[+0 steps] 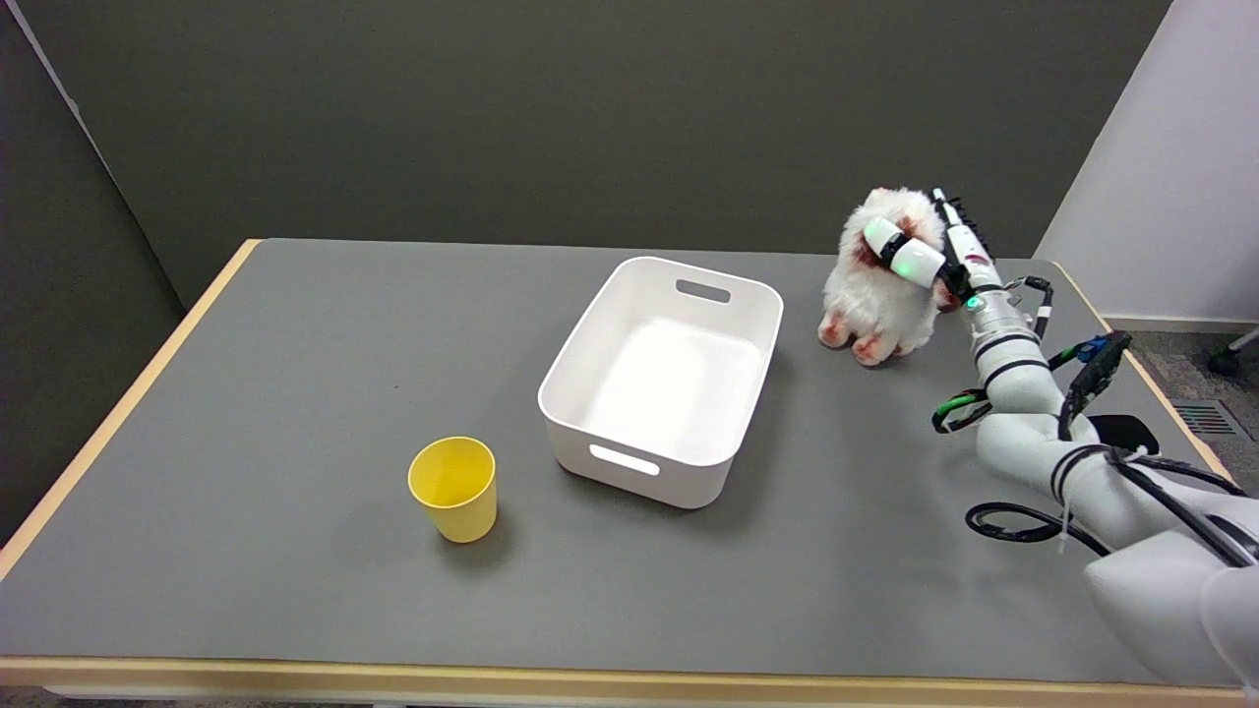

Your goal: Pick up the plush toy.

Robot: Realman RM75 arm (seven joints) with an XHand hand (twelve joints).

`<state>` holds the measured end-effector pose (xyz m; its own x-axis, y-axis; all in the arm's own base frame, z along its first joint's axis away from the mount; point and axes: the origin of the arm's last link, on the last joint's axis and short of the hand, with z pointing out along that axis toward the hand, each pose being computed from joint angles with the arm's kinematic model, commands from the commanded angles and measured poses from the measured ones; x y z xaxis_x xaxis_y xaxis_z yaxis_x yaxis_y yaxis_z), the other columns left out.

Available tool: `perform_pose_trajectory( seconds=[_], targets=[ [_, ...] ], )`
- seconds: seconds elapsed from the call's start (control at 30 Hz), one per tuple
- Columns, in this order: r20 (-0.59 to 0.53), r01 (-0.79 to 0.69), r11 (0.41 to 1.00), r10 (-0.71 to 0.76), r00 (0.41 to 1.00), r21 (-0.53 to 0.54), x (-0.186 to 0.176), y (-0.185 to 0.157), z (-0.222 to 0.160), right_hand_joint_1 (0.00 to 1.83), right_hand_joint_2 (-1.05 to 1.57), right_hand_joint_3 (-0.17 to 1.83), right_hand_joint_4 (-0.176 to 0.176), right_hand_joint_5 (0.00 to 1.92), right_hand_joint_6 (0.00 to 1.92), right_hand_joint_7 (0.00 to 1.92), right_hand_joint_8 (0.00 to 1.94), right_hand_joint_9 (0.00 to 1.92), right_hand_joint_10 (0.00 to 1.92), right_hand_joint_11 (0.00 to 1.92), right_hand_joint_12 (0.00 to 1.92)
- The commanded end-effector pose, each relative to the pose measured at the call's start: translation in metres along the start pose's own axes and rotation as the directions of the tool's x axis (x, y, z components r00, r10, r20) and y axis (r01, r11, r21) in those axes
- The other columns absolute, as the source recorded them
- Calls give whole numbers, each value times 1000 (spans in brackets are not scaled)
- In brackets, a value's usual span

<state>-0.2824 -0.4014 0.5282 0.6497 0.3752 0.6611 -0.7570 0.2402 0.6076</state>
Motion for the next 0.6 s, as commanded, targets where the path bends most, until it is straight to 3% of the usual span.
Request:
perform_pose_trajectory(
  seconds=[0.03,0.07,0.13,0.2,0.27,0.33,0.43,0.5,0.6],
  targets=[
    [56,-12,997,17,998,-80,-30,1,4,684,706,918,-67,134,297,245,385,220,748,184,1319],
    [55,-12,997,17,998,-77,-30,1,4,794,757,899,-68,189,422,352,501,325,837,276,1466],
    [46,-16,998,19,999,-68,-28,-1,4,894,841,842,-72,242,694,472,909,479,1036,339,1695],
    [38,-17,998,20,999,-58,-27,-1,4,1055,1423,-48,-120,365,1656,636,1704,683,1351,86,1913],
    [27,-23,998,25,999,-51,-26,-1,2,1075,1436,-70,-138,383,1672,644,1760,702,1482,168,1921],
    [6,-45,998,45,999,-51,-25,2,-1,1100,1354,55,-140,423,1620,666,1745,734,1603,312,1921],
    [-26,-79,996,77,997,-43,-21,3,-4,1136,1214,275,-140,478,1583,713,1688,757,1754,362,1921],
    [-47,-89,996,88,995,-28,-18,4,-7,1144,1191,317,-157,477,1586,727,1685,763,1863,554,1921],
    [-79,-98,995,98,992,6,-12,2,-9,1156,1152,374,-162,495,1576,749,1667,772,1846,772,1921]
  ],
)
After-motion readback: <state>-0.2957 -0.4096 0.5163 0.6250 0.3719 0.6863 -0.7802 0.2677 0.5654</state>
